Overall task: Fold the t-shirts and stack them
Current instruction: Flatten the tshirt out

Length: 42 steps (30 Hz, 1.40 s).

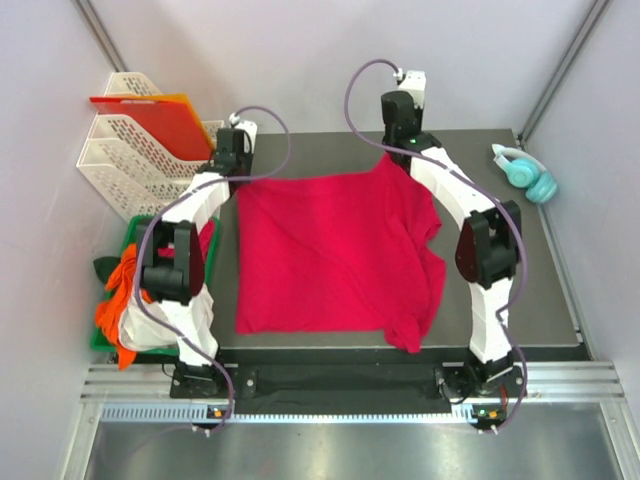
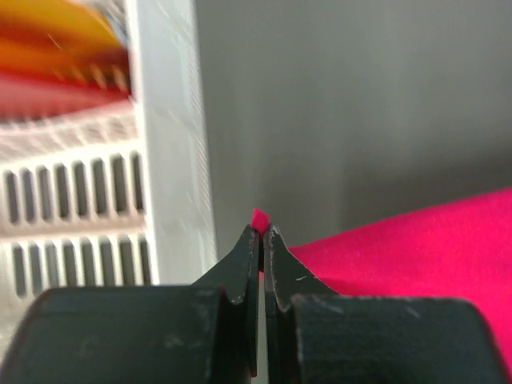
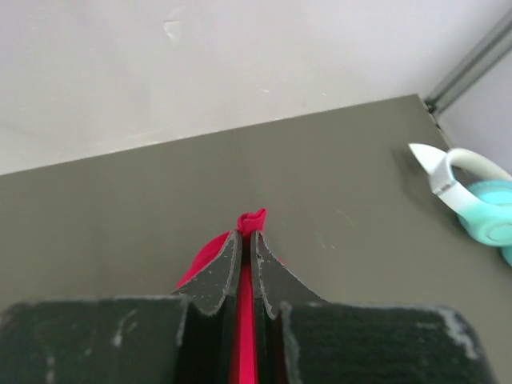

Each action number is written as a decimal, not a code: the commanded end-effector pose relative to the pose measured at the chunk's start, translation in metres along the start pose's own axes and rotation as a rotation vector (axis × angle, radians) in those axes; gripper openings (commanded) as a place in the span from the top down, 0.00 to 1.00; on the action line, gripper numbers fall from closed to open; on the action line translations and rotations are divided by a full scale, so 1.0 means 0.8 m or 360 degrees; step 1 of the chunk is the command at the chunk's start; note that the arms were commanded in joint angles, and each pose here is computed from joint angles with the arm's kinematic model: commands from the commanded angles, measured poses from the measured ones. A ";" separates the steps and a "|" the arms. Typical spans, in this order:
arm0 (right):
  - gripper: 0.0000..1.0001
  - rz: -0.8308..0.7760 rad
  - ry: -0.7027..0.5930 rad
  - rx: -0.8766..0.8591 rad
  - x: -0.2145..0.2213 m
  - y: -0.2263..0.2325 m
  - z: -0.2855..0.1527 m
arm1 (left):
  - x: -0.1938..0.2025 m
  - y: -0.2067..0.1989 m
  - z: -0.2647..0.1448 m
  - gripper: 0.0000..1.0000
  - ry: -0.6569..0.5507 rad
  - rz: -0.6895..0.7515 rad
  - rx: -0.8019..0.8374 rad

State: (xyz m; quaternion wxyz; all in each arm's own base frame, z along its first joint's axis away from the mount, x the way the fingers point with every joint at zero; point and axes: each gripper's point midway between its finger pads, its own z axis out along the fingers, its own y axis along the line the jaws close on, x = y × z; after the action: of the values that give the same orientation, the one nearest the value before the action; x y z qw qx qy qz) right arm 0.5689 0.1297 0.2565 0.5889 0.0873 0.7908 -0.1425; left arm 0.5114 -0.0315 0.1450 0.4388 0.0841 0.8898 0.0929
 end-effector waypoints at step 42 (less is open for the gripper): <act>1.00 0.0123 -0.0110 -0.0086 -0.054 0.015 0.043 | -0.105 0.058 0.100 1.00 -0.0235 -0.0155 -0.0278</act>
State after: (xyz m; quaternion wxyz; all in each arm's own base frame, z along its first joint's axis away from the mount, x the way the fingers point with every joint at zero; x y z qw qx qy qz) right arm 0.6463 0.1350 0.1793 0.5586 0.0685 0.8185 -0.1158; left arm 0.6393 -0.0009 0.1067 0.4643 0.0230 0.8727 0.1495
